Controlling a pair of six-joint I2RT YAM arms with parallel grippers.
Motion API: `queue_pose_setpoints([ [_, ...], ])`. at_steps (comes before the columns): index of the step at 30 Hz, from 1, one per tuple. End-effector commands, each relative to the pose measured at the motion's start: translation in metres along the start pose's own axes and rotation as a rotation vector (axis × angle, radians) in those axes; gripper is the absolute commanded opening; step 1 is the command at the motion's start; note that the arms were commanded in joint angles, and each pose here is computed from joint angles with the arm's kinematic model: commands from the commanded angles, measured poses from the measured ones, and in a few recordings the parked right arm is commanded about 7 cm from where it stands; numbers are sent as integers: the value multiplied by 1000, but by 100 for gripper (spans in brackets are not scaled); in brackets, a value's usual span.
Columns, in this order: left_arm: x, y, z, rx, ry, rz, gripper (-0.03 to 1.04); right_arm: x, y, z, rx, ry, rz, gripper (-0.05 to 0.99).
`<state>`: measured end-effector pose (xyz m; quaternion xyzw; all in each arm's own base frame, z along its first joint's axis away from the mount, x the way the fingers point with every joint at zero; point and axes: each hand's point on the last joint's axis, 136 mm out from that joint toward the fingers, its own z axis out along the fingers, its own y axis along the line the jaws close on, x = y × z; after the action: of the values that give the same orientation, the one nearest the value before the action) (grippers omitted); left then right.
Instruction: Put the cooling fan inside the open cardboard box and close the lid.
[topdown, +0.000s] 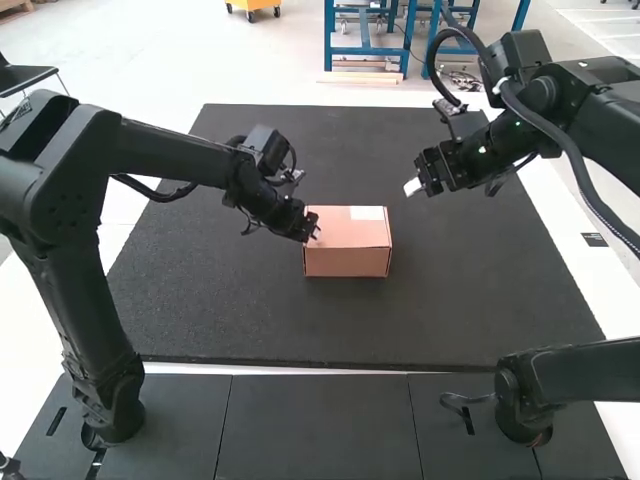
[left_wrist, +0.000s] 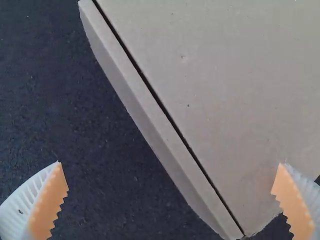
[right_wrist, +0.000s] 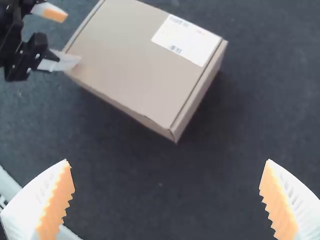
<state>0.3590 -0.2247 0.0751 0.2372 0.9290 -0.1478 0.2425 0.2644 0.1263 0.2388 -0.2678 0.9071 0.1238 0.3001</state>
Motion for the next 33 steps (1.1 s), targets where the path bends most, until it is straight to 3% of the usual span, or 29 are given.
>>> queue_pose_setpoints([
  [1, -33, -9, -31, -2, -109, 3, 97, -8, 0, -5, -13, -37, 3, 84],
  [10, -59, -18, -82, 10, -269, -8, 97, -26, -7, -11, 10, -133, 52, 84],
  [16, -62, -19, -107, 15, -371, -23, 97, -38, -18, -14, 68, -236, 103, 89],
  [24, -61, 8, -162, -58, -660, -41, 97, -61, -54, -39, 225, -562, 154, 90],
  [27, -54, 16, -187, -99, -771, -30, 96, -46, -65, -33, 253, -571, 202, 90],
  [33, -15, 36, -194, -153, -835, -14, 96, -22, -93, -23, 335, -602, 255, 90],
])
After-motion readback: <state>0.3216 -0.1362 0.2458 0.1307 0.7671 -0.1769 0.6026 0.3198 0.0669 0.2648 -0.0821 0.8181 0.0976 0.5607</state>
